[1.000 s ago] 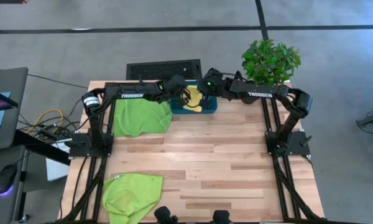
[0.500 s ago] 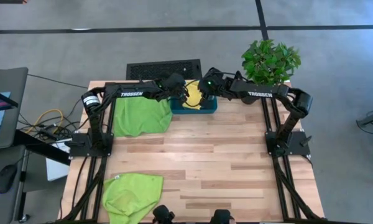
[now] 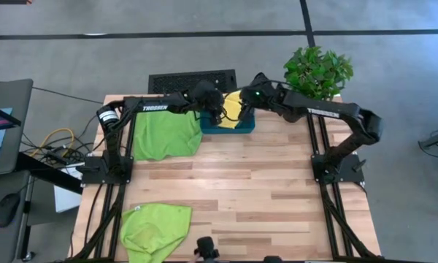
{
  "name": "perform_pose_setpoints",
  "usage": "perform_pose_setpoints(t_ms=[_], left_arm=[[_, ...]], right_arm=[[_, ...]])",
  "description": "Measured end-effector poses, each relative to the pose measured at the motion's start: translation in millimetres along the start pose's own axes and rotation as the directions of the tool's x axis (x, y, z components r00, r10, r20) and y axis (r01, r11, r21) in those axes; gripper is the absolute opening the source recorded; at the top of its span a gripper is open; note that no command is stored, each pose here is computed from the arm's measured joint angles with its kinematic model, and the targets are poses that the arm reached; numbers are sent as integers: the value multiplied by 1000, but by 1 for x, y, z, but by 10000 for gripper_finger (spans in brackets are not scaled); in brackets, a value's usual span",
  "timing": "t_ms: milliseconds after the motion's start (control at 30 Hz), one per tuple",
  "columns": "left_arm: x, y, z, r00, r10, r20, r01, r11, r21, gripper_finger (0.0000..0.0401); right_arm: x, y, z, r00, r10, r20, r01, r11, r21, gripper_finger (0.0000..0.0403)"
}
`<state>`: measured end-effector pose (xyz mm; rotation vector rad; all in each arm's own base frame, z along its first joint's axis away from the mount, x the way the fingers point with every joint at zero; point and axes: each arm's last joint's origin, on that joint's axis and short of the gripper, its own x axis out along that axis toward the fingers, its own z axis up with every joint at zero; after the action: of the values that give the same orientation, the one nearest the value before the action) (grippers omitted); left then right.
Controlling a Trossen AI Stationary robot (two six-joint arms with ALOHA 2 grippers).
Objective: Fold microfiber towels
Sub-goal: Put the folded yellow microfiber cloth into the blue bin, then fold the green microfiber cloth
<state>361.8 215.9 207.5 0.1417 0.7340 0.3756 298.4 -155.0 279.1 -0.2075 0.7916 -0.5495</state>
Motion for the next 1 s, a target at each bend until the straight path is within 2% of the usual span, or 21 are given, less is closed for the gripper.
perform_pose_setpoints(t_ms=[233,400,533,600,733,900,1000], left_arm=[[17,8,-16,999,14,-43,-15,1000,-19,165],[14,10,-21,995,0,-98,-10,994,-107,165],[-17,11,-11,990,-20,-141,-4,985,-173,165],[-35,6,-11,975,-56,-217,13,981,-194,165],[-73,-10,-6,941,-107,-322,53,983,-173,165],[-115,-40,1,901,-23,-433,-24,994,-102,165],[-139,-58,4,885,-3,-465,-49,994,-99,165]], right_arm=[[-30,14,10,997,41,64,-39,999,-29,240],[-38,27,15,993,72,91,-67,996,-56,240],[-49,37,18,988,103,114,-94,992,-89,240],[-58,44,20,984,123,130,-110,988,-107,240],[-75,54,23,974,163,159,-141,980,-141,240],[-89,64,22,966,205,160,-175,968,-179,240],[-95,68,20,964,221,148,-190,962,-195,240]])
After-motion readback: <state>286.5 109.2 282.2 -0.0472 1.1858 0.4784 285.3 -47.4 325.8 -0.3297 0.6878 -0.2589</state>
